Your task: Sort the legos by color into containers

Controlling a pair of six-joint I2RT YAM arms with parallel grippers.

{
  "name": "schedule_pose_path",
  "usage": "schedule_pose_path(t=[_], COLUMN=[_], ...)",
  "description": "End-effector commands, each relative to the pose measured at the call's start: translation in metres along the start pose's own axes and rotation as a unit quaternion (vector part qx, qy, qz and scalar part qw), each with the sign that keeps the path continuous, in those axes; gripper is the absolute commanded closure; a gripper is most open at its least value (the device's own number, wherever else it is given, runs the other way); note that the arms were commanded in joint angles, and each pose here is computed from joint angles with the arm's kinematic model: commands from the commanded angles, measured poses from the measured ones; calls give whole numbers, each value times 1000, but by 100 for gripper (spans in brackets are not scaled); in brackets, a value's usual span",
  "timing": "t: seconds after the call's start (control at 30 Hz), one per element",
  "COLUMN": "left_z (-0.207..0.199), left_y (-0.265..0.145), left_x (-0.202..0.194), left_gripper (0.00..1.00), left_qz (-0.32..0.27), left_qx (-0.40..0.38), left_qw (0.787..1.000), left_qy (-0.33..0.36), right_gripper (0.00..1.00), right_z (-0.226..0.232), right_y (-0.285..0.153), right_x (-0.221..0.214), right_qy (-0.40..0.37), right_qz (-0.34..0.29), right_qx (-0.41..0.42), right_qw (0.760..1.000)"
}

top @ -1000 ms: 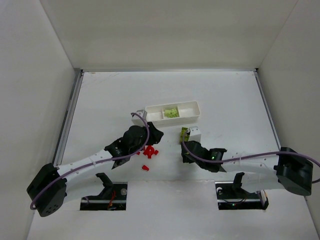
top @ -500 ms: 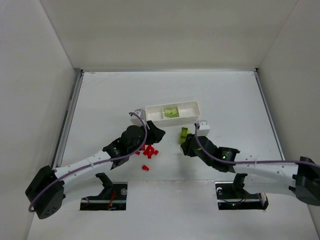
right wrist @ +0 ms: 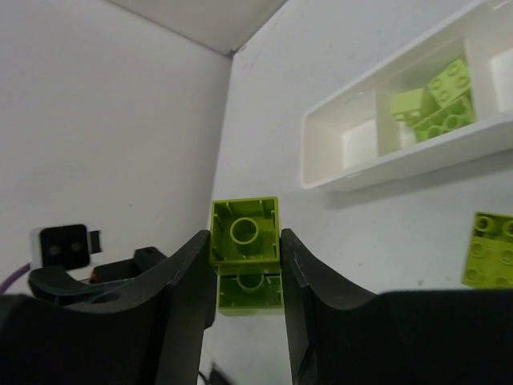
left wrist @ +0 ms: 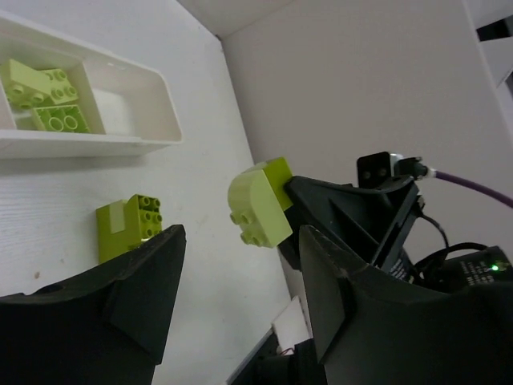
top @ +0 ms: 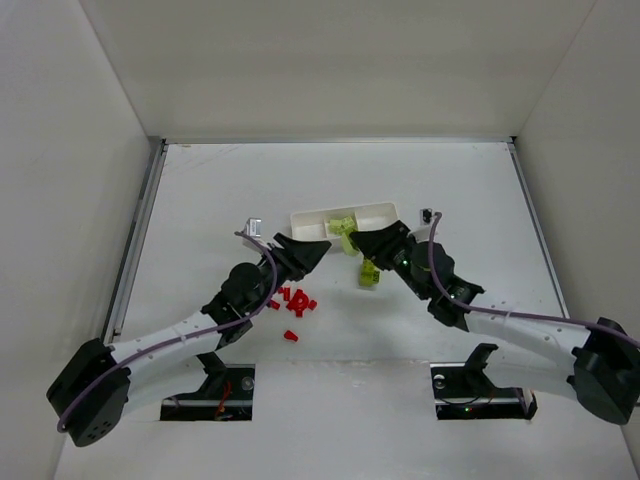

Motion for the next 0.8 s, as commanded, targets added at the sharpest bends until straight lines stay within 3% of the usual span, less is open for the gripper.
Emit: schedule_pose_path(t=[0.0, 0.4, 0.77], left_z=[-27, -30, -30], left_y=[1, 12, 13], left_x=[23, 30, 45], left_gripper=[44, 43, 59], left_qz=[-47, -63, -89], left_qx=[-63, -78, -76], left_qw=[995, 991, 989], left_qy=[-54, -93, -93], right_gripper=[72, 72, 72], right_z=[50, 67, 64], right_y=[4, 18, 24], right_x=[-1, -15, -22], right_qy=[89, 215, 290], right_qz=[19, 57, 78], right_qx=[99, 181, 208], right_qw=[991, 958, 931])
Point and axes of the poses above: each gripper's point midway between its finger pads, its own y axis out along the fingers, its own z axis along the line the jaws close on, x = y × z, the point moved 1 cm from there along -y, back along the fingers, and after that the axes turned 11 degrees about y, right-handed, at the moved point
